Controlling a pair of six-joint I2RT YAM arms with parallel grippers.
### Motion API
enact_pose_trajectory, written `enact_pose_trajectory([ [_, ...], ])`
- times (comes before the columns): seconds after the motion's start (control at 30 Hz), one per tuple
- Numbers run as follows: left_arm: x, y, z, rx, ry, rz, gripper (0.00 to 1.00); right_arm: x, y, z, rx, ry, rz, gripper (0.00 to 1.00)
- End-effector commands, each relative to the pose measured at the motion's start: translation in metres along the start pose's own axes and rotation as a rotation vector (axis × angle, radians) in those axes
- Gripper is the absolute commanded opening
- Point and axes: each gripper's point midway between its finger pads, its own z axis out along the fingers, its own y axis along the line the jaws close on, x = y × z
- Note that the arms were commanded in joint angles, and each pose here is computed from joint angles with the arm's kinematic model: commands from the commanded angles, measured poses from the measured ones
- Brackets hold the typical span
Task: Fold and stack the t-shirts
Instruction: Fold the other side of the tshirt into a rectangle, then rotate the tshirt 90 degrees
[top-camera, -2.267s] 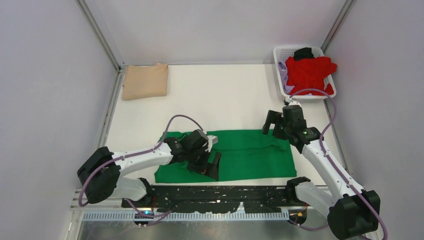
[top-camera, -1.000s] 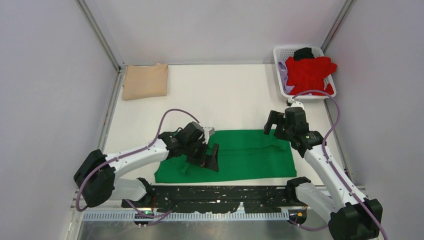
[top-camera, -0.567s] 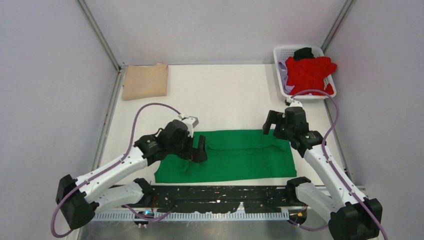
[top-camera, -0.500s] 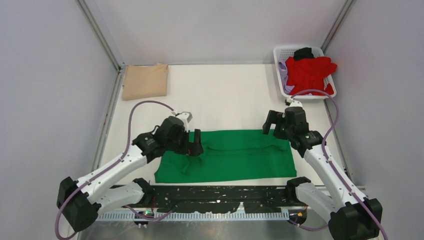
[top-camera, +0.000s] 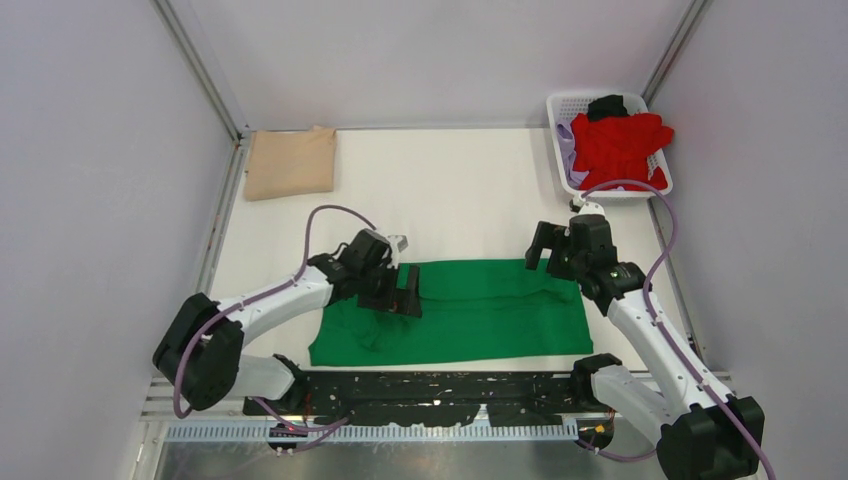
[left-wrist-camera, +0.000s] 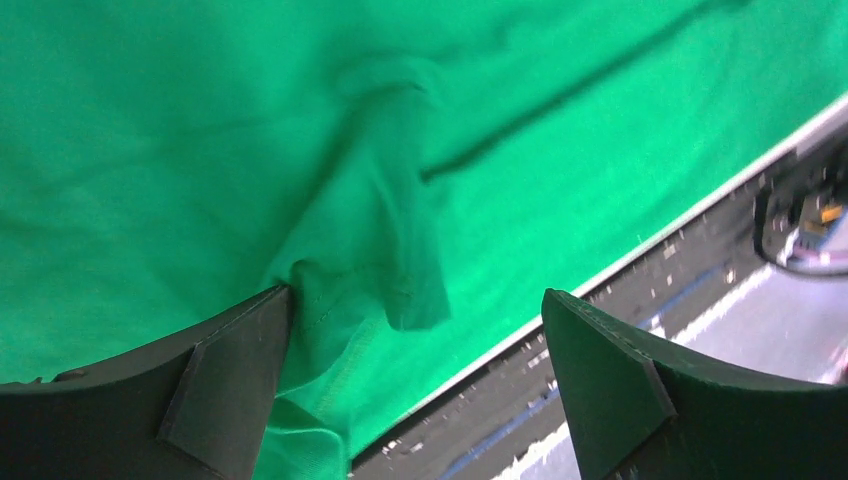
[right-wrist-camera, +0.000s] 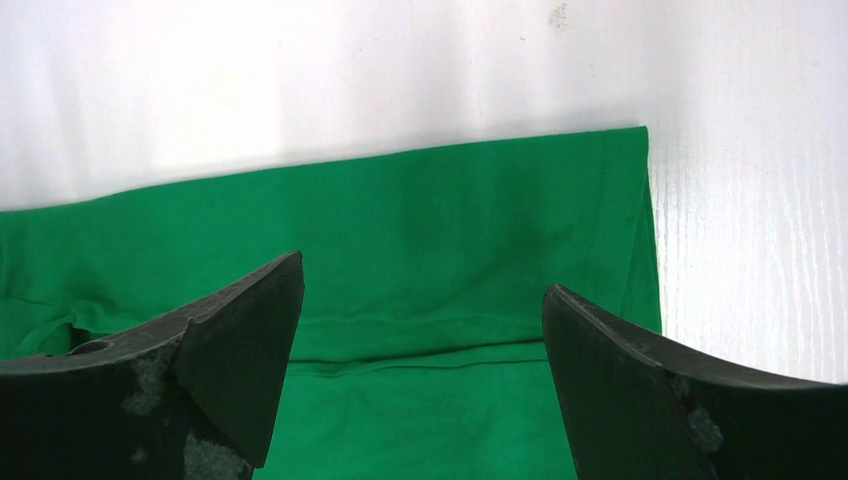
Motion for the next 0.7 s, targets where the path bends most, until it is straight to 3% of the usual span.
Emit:
enact_pose_trajectory([
  [0.0, 0.032, -0.036, -0.006, 0.115, 0.076, 0.115, 0.99, -0.013, 0.000, -0.003, 0.000, -0.061, -0.008, 0.95],
  [0.2, 0.083, -0.071, -0.016, 0.232, 0.206, 0.131, 0.99, -0.012, 0.001, -0.001, -0.003, -0.054, -0.010, 0.95],
  [0.33, 0.068, -0.067, -0.023, 0.179, 0.137, 0.153, 0.99, -0.010, 0.005, 0.001, -0.030, -0.041, -0.015, 0.96],
  [0.47, 0.034, -0.060, -0.036, 0.095, -0.017, 0.148, 0.99, -0.005, 0.010, 0.005, -0.055, -0.014, -0.017, 0.95],
  [0.67, -0.006, -0.026, -0.031, 0.096, -0.125, -0.070, 0.99, 0.024, 0.031, 0.021, -0.171, 0.127, 0.018, 0.96],
])
